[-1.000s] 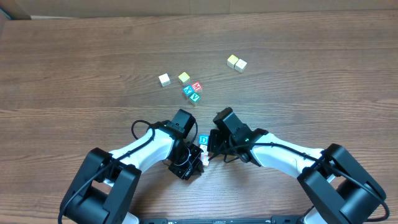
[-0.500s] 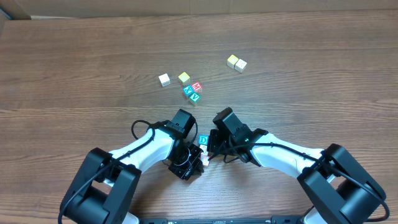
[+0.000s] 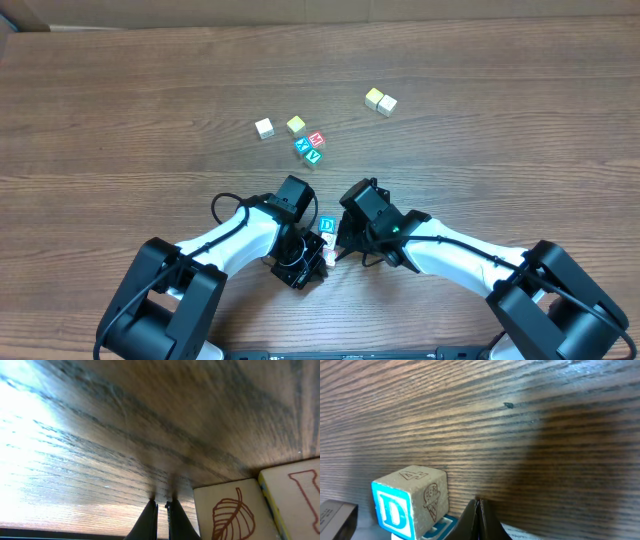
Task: Flip 3 blocks
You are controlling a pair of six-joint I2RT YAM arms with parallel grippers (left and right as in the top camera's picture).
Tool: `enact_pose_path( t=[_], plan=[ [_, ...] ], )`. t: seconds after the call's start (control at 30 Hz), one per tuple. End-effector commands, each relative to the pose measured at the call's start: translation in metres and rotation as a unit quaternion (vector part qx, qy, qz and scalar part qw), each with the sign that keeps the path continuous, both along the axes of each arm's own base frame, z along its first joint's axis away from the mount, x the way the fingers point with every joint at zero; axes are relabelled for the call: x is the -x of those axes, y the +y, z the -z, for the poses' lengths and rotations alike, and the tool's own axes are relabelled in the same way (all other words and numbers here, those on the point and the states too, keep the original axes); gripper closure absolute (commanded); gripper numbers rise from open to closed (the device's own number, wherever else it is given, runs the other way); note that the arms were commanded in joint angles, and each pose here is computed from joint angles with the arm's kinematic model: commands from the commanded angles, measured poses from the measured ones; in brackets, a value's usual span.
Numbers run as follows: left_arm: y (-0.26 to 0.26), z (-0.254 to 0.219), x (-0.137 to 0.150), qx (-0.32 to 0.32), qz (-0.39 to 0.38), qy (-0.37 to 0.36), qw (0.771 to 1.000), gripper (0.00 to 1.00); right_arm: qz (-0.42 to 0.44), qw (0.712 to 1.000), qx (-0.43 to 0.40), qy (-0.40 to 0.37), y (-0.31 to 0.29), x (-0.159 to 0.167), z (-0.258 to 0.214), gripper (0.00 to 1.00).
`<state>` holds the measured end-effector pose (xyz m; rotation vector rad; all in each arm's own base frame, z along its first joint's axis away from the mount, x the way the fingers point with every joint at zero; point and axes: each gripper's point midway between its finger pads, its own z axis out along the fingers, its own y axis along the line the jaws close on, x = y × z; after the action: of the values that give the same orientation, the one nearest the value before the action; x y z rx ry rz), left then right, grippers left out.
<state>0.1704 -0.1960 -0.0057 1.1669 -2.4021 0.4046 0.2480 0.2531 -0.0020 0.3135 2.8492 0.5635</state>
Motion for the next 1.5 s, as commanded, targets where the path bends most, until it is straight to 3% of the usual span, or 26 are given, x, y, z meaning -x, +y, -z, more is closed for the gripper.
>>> enact_pose_path(
  t=[0.0, 0.4, 1.47],
  plan=[
    [0.011, 0.017, 0.013, -0.034, 0.006, 0.019, 0.999, 0.96, 0.015, 0.999, 0.034, 0.001, -0.016, 0.006, 0.012, 0.96],
    [0.011, 0.017, 0.013, -0.034, 0.007, 0.018, 0.999, 0.96, -0.028, 0.999, 0.018, -0.032, 0.004, 0.008, 0.000, 0.96],
    [0.011, 0.017, 0.013, -0.034, 0.007, 0.018, 0.999, 0.96, -0.009, 0.999, -0.026, -0.045, 0.018, -0.002, -0.012, 0.96]
  ],
)
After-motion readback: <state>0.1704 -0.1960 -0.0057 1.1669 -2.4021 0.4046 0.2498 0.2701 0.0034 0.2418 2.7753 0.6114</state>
